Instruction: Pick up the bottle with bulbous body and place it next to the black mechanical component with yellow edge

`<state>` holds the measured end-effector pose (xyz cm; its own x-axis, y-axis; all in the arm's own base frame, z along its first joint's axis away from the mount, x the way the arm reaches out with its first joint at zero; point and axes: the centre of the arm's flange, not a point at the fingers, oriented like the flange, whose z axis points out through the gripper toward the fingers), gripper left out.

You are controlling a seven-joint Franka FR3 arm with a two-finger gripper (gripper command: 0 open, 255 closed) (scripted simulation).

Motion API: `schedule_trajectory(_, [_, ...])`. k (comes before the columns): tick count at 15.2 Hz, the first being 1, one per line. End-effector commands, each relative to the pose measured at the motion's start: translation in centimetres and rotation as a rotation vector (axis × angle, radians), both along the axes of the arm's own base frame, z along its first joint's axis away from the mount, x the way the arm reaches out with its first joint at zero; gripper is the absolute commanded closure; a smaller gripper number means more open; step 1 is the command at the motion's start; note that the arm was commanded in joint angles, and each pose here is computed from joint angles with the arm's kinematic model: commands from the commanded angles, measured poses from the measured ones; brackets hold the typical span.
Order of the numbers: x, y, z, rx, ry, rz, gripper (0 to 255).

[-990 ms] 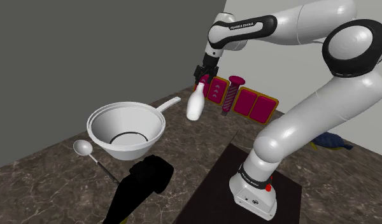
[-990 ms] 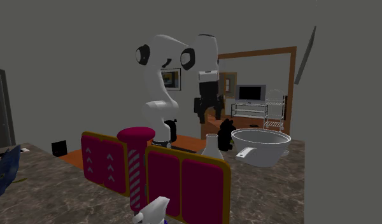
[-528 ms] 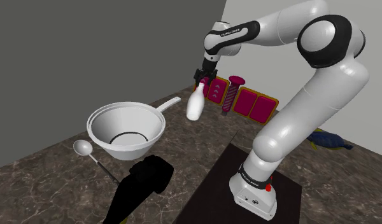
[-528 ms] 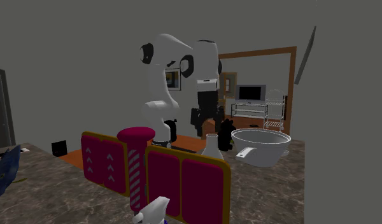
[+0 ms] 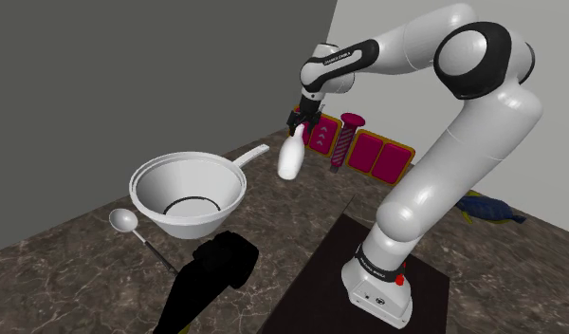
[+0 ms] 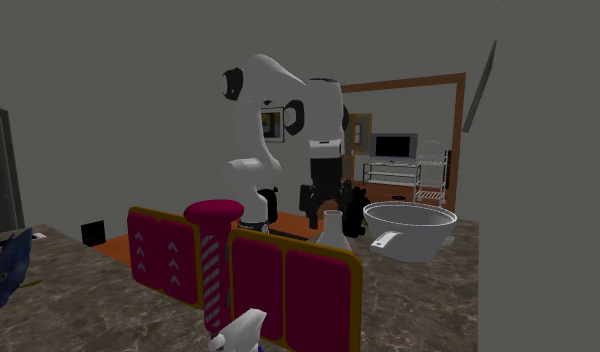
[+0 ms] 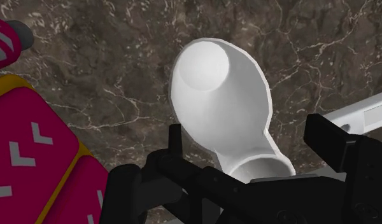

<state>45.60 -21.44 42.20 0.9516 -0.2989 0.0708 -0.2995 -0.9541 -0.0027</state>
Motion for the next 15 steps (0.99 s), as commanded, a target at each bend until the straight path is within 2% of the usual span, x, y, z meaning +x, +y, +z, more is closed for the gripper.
schedule_trajectory(1, [0.03, 0.01, -0.07, 0.0, 0.0, 0.0, 0])
schedule_trajectory(5, [0.03, 0.01, -0.07, 0.0, 0.0, 0.0, 0])
schedule_trajectory(6, [0.03, 0.01, -0.07, 0.0, 0.0, 0.0, 255])
schedule_trajectory(15, [0.03, 0.01, -0.07, 0.0, 0.0, 0.0, 255])
